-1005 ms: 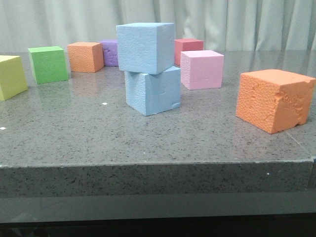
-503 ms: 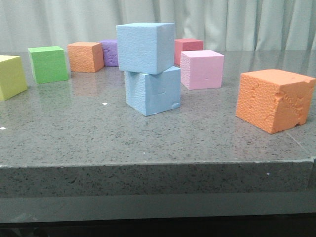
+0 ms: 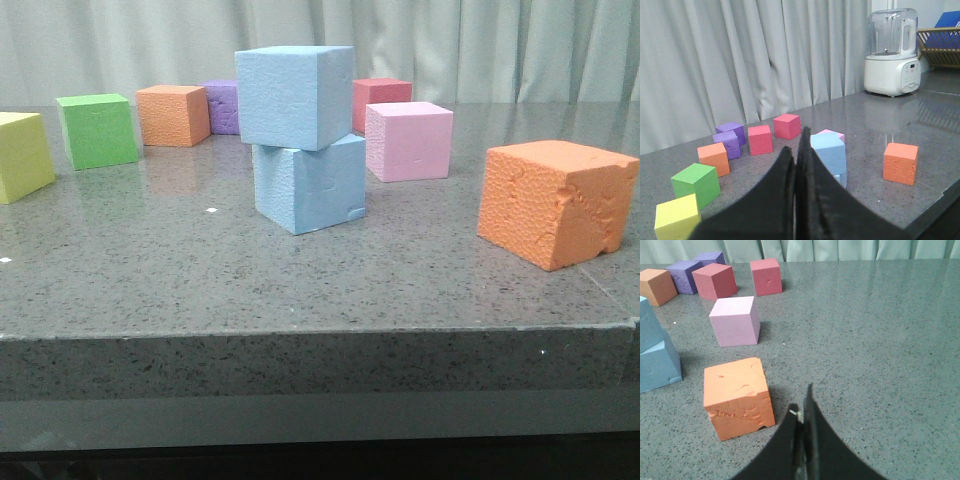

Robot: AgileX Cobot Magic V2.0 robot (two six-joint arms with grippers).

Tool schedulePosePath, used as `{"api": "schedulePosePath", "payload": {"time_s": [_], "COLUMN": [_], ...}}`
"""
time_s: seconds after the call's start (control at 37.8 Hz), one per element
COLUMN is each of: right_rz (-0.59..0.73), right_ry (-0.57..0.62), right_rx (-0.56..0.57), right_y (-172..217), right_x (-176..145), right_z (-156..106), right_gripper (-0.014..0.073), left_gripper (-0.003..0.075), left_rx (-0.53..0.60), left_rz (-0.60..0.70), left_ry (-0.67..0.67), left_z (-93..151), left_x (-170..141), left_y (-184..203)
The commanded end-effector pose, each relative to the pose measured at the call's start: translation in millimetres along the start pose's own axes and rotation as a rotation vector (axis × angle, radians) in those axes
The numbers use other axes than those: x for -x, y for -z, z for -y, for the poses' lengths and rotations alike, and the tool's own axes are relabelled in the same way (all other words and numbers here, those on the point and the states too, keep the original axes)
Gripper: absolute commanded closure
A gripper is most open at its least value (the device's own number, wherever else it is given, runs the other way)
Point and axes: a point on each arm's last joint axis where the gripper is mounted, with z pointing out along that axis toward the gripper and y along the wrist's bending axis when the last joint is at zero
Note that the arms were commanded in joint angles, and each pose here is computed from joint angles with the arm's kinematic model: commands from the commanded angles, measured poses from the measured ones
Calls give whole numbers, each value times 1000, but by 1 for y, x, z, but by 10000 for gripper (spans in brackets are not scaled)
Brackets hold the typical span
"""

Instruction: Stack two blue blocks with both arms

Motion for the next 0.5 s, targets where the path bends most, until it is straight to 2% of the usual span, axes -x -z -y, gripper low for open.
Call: {"api": "schedulePosePath", "payload": {"time_s": [0.0,0.29,0.48], "right_rz": [89,89,89], "right_ry": [4,4,4], "right_rx": [-6,-6,-6], "right_y": [1,1,1], "right_x": [14,14,14], "right_z": [0,0,0], "right_gripper": [662,662,662], "left_gripper": [741,741,741], "left_rx": [2,12,137], "left_rz": [88,50,76], "left_ry": [11,9,73], "left_z": [-1,0,-1], "left_x": [14,-7,-30], "left_y": [0,-9,-10]}}
